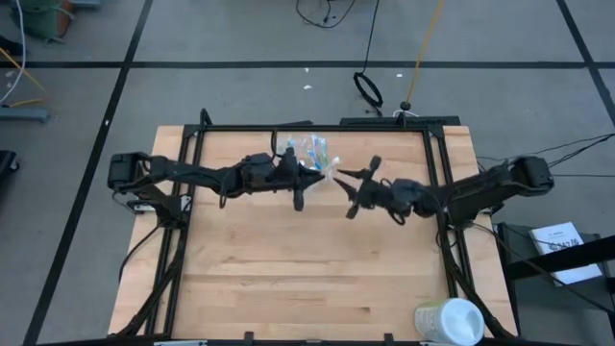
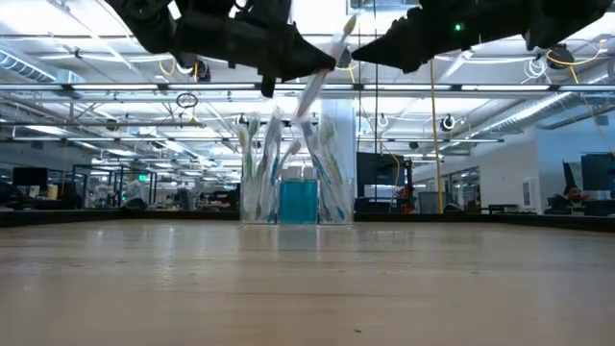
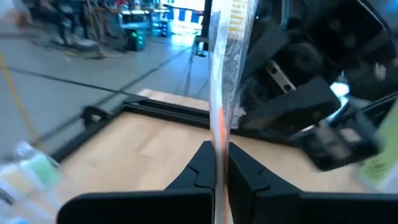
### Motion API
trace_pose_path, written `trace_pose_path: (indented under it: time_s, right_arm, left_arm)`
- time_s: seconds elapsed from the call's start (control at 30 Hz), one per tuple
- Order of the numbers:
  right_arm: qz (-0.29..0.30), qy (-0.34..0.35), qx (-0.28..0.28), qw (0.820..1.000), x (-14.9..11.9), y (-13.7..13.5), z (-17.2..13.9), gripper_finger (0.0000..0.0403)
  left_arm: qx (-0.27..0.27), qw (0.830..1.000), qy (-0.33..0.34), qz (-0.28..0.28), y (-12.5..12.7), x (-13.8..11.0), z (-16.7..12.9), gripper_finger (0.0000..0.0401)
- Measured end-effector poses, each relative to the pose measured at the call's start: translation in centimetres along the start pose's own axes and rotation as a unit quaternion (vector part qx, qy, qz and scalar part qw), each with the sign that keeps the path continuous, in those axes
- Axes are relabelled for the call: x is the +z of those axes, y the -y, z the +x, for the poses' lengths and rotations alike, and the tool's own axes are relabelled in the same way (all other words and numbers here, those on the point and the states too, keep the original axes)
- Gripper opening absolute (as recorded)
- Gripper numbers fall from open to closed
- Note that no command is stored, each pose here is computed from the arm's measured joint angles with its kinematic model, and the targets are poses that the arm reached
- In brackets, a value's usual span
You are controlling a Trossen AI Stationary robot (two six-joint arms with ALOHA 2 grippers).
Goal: Pick & Place toothbrushing station
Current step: Put the orange toothbrush into the transparent organizer
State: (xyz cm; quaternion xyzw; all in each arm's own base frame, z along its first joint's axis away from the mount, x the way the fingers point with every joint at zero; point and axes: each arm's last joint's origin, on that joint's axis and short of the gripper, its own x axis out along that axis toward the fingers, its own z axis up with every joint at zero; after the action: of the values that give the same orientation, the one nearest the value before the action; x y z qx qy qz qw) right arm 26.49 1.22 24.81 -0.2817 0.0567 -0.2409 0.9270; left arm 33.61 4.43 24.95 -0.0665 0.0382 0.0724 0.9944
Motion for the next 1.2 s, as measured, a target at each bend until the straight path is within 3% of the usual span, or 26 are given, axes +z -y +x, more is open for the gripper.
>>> trace_pose_path:
  time_s: [0.17, 0.37, 0.6, 0.77, 1.07, 1.2]
  right_arm:
    - [0.178, 0.022, 0.114, 0.977, -0.8, 1.0, 0.7, 0.01]
    - [0.27, 0.034, 0.125, 0.954, -0.9, 1.7, 1.0, 0.01]
    - [0.28, 0.06, 0.165, 0.944, -0.5, 1.6, 1.0, 0.01]
    - [0.292, 0.076, 0.162, 0.94, -0.3, 1.9, 1.0, 0.0092]
    - [0.287, 0.073, 0.158, 0.942, -0.5, 1.8, 1.3, 0.0014]
    - [0.277, 0.07, 0.159, 0.945, -0.6, 1.8, 1.3, 0.0017]
  left_arm:
    - [-0.006, 0.999, -0.013, 0.052, 1.2, -0.7, 0.2, 0.0016]
    - [-0.017, 0.998, -0.01, 0.057, 2.0, -0.8, 0.2, 0.0006]
    - [-0.012, 0.998, -0.01, 0.055, 2.1, -0.8, 0.2, 0.0014]
    - [-0.025, 0.998, -0.009, 0.063, 2.1, -0.7, 0.1, 0.0009]
    - [-0.024, 0.998, -0.013, 0.054, 2.1, -0.8, 0.2, 0.0012]
    - [-0.023, 0.998, -0.015, 0.054, 2.1, -0.9, 0.2, 0.002]
